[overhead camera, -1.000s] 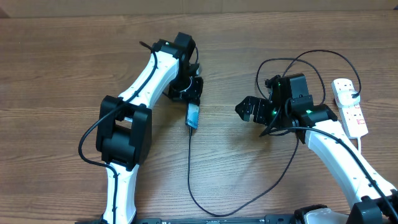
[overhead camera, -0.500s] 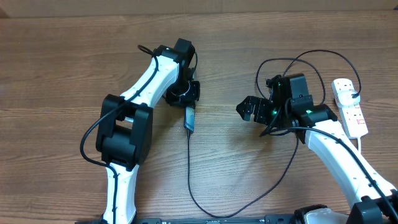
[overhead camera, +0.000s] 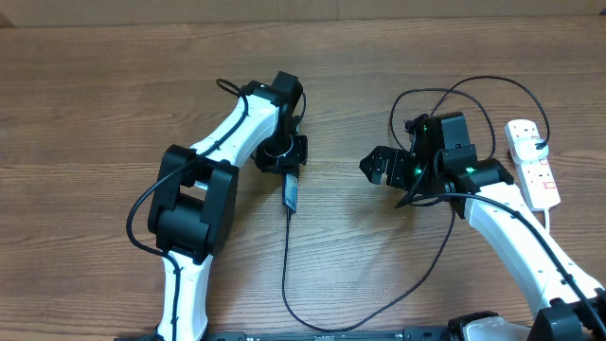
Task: Plug charger to phone and switch on socket
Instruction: 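Lower the phone with the left gripper and lay it on the table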
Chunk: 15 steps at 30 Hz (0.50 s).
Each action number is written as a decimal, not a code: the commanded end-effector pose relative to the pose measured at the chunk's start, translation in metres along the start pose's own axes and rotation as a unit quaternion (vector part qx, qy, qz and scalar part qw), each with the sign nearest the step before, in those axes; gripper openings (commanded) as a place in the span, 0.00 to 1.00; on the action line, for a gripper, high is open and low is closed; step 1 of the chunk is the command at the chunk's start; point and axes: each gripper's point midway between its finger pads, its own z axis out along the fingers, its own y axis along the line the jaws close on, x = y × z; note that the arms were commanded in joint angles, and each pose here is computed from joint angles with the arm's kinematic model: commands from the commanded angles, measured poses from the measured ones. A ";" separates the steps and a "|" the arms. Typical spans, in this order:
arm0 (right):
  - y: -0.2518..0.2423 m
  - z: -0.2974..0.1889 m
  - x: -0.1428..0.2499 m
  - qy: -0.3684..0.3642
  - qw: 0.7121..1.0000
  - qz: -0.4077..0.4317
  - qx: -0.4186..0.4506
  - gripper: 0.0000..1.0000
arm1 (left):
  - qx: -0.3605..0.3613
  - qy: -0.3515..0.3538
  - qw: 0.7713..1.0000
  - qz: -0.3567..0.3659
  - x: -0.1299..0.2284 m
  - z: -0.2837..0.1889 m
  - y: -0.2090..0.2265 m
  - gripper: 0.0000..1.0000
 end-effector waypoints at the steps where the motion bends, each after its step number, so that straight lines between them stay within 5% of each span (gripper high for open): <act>1: 0.001 -0.002 -0.007 -0.010 1.000 -0.005 0.002 1.00 | -0.021 -0.016 1.000 -0.006 -0.002 0.000 0.006 0.05; 15: 0.001 -0.002 -0.008 -0.012 1.000 -0.006 0.002 1.00 | -0.021 -0.016 1.000 -0.003 -0.002 0.001 0.004 0.32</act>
